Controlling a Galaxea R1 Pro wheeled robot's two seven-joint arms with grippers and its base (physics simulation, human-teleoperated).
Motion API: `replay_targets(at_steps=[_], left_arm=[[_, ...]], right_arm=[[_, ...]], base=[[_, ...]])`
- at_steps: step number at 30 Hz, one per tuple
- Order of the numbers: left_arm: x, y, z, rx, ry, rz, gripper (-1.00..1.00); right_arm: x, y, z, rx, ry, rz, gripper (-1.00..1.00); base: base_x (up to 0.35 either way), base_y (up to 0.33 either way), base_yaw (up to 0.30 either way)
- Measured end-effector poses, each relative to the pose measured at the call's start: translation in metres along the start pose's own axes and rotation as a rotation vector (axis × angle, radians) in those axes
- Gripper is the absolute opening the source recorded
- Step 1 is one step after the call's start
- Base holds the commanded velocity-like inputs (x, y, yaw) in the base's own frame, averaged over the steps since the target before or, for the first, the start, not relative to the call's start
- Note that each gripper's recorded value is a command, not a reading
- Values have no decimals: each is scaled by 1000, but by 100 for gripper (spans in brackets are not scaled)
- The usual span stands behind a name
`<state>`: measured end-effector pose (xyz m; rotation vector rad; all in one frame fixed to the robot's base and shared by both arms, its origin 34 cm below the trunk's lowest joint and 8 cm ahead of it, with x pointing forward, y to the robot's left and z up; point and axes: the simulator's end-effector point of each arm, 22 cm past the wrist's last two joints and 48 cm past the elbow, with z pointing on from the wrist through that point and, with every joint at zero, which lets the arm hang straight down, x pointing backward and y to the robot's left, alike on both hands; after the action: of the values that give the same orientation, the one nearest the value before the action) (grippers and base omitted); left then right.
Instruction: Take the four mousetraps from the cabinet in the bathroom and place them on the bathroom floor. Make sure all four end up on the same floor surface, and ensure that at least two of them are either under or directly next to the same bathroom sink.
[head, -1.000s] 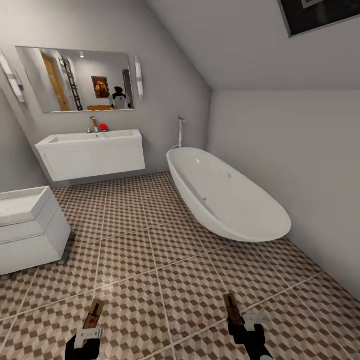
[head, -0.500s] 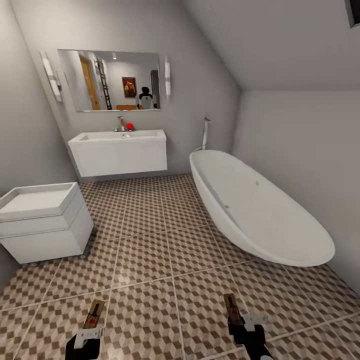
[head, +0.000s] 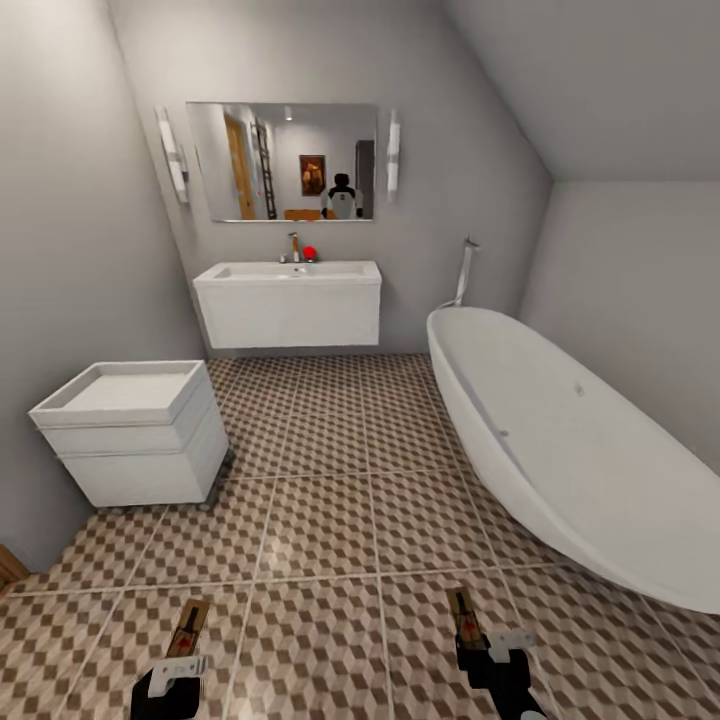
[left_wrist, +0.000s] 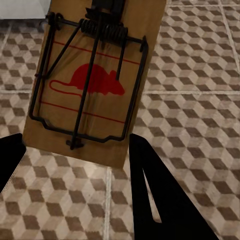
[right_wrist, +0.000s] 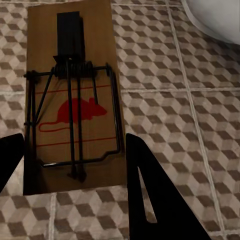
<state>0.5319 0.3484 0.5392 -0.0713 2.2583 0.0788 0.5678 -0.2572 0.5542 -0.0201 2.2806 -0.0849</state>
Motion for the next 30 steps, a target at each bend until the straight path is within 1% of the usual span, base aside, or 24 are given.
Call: replay_targets(at_steps=[4, 7, 15, 30], left_arm=[[0, 0, 0, 0, 0, 0, -100], [0, 0, 0, 0, 0, 0, -100], [0, 0, 0, 0, 0, 0, -100], [0, 0, 0, 0, 0, 0, -100]], right_arm=[[0, 0, 0, -1, 0, 0, -100], [0, 0, 0, -1, 0, 0, -100], [0, 0, 0, -1, 0, 0, -100], [0, 0, 0, -1, 0, 0, -100]], base=[[228, 0, 252], [241, 0, 87], [274, 0, 14], [327, 0, 0]])
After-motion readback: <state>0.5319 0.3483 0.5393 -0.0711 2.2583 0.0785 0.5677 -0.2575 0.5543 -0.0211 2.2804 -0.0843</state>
